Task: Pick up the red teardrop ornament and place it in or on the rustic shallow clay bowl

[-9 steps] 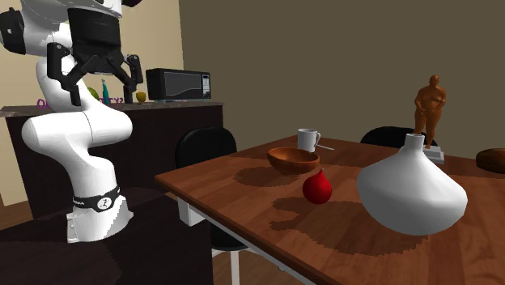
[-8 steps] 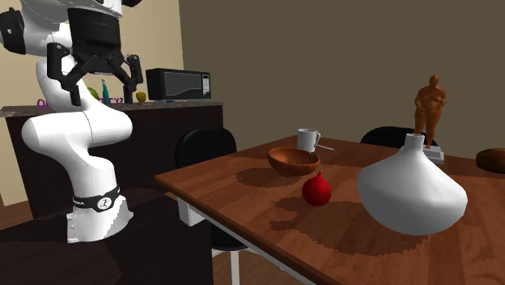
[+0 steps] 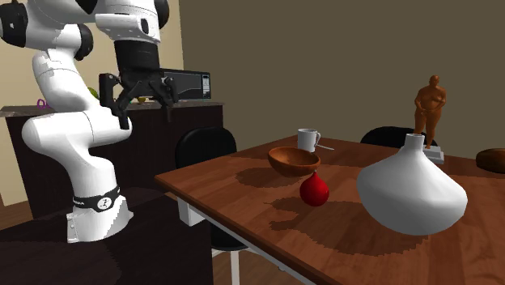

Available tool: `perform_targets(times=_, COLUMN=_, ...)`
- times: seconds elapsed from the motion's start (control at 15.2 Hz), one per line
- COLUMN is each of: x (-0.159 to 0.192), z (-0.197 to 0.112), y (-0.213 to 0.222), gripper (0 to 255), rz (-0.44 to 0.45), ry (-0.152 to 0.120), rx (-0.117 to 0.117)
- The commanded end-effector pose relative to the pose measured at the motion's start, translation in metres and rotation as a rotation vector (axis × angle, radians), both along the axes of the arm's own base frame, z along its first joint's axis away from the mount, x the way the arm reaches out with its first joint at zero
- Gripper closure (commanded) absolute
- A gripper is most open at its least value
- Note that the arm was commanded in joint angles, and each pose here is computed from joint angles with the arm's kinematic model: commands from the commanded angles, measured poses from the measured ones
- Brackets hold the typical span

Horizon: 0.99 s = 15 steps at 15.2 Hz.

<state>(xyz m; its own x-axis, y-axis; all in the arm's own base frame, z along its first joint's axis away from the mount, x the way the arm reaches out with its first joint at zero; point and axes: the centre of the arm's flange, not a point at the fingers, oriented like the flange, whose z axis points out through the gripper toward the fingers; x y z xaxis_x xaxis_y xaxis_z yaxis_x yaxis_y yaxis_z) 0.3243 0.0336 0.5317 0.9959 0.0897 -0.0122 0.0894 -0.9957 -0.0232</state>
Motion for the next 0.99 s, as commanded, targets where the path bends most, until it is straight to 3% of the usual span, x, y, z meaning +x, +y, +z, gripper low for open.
perform_targets(times=0.0, x=0.016, z=-0.014, y=0.015, gripper=0, rz=-0.001, ry=-0.028, rx=0.011)
perform_targets(times=0.92, x=0.111, z=-0.088, y=0.124, gripper=0, rz=-0.004, ry=-0.199, rx=0.080)
